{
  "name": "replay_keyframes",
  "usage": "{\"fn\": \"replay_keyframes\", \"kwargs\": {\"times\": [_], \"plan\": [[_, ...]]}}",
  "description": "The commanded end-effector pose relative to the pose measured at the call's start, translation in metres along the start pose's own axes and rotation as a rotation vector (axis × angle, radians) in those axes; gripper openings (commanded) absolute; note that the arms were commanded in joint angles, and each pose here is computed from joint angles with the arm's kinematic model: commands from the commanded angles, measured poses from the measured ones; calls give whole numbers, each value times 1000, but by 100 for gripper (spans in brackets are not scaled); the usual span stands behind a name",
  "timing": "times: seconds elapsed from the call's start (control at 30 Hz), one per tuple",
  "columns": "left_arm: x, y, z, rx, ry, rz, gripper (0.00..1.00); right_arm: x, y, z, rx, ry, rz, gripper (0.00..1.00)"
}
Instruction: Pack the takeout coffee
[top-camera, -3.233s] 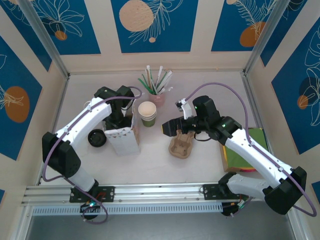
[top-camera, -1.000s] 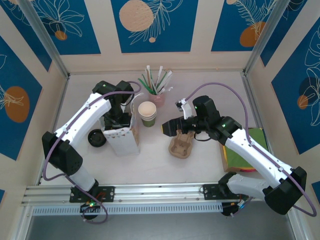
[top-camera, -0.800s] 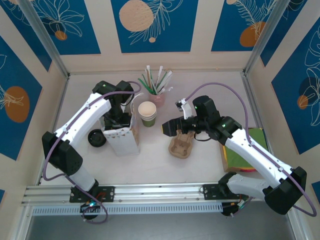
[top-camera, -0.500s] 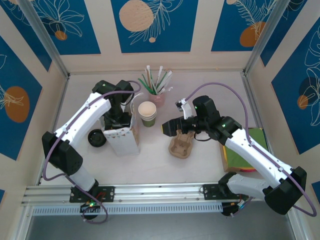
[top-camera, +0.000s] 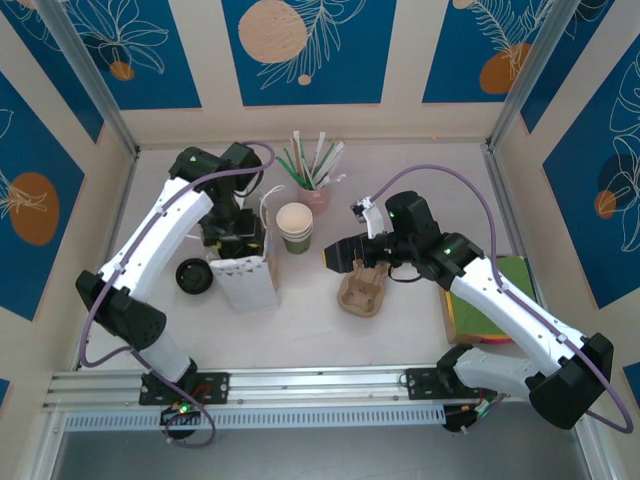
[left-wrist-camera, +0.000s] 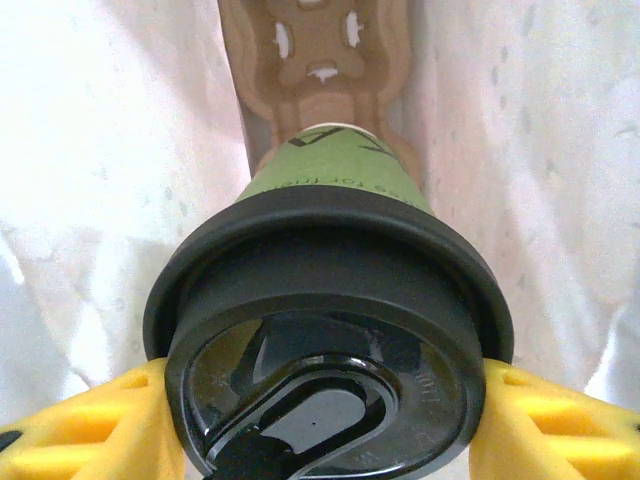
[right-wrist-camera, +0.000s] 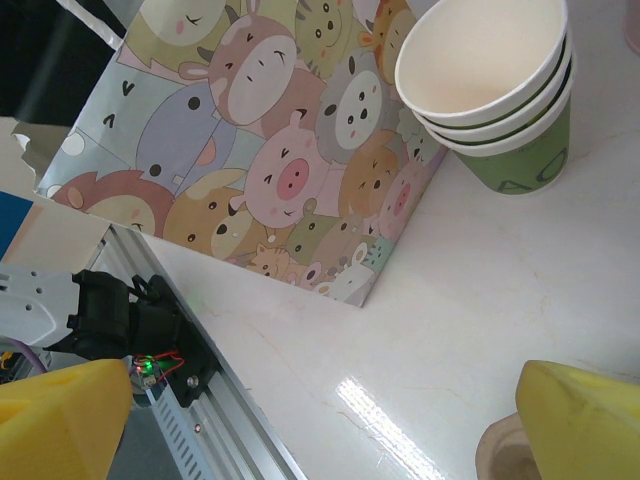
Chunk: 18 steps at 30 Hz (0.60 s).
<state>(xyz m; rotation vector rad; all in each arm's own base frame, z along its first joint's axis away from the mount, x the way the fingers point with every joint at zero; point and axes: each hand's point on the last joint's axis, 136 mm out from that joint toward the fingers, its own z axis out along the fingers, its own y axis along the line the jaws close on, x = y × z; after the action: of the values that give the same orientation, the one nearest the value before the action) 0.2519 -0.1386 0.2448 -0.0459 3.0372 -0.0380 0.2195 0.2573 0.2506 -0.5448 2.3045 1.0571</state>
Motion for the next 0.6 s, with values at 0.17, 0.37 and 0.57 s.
{"fn": "replay_keyframes", "kwargs": {"times": [0.17, 0.37, 0.57], "plan": [[4, 17, -34, -45, -35, -31, 56, -4, 4, 0, -18, -9, 4, 99], [4, 21, -51, -37, -77, -36, 56, -2, 6, 0, -23, -6, 5, 99], [9, 23, -63, -7, -111, -57, 56, -2, 7, -1, -28, -8, 2, 99]]}}
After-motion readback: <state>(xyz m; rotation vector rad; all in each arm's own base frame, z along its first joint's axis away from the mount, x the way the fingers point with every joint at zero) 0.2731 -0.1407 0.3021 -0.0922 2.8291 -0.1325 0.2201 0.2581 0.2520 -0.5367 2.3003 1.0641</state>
